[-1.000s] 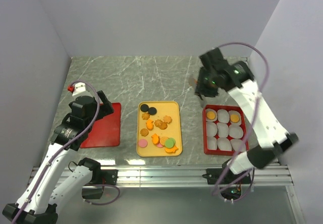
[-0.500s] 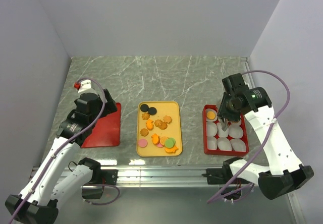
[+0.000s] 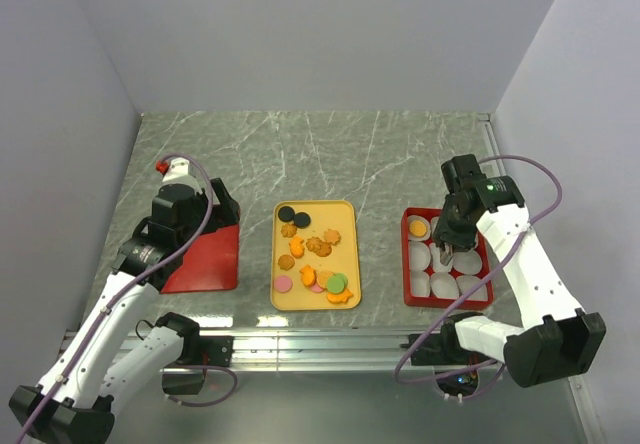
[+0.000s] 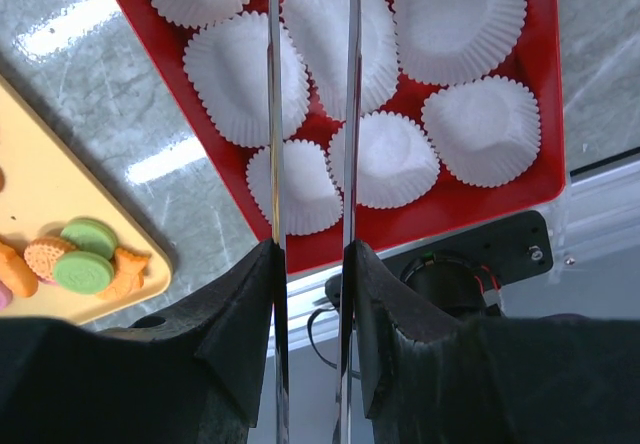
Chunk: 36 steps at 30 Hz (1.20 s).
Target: Pack the cookies
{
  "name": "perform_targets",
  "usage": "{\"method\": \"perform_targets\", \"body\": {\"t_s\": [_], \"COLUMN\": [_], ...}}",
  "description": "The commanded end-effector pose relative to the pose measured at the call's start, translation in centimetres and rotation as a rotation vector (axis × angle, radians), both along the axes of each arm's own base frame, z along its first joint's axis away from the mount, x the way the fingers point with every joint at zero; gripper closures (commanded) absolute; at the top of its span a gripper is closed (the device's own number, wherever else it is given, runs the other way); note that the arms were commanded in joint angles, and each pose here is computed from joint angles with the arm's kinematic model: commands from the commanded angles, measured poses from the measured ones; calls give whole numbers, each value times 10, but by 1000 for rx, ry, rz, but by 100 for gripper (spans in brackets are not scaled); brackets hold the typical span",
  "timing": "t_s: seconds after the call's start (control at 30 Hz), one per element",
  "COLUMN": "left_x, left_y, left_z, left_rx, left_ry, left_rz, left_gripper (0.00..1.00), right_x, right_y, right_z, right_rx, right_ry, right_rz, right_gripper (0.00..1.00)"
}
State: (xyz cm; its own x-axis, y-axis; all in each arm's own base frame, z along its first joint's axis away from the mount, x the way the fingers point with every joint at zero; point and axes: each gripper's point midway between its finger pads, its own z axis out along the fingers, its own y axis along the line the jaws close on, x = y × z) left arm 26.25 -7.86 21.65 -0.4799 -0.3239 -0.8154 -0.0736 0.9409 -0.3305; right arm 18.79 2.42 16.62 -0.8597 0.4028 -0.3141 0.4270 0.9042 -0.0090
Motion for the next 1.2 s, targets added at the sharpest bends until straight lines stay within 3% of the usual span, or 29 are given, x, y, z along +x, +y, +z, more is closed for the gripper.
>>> {"method": "perform_targets", "body": {"t_s": [0.0,0.33,0.87,1.17], "left_x": [3,2,1,-1], "left_y": [-3,-3,0,7], "left_z": [9,10,14,19], "left_rx": [-4,-6,-5,5], "left_ry": [-47,-54,-65,-75], "left_rz": [-22,-20,-8,23], "left_gripper": [4,4,5,5], "right_x": [18,32,40,49], "right_y": [-1,-8,-13,-13], "right_z": [5,9,7,31], "right_rx": [3,-43,-68,-73], "right_ry": [-72,-69,-64,-116], "right_rz": [-1,4,21,26], "right_gripper": [64,63,48,48]}}
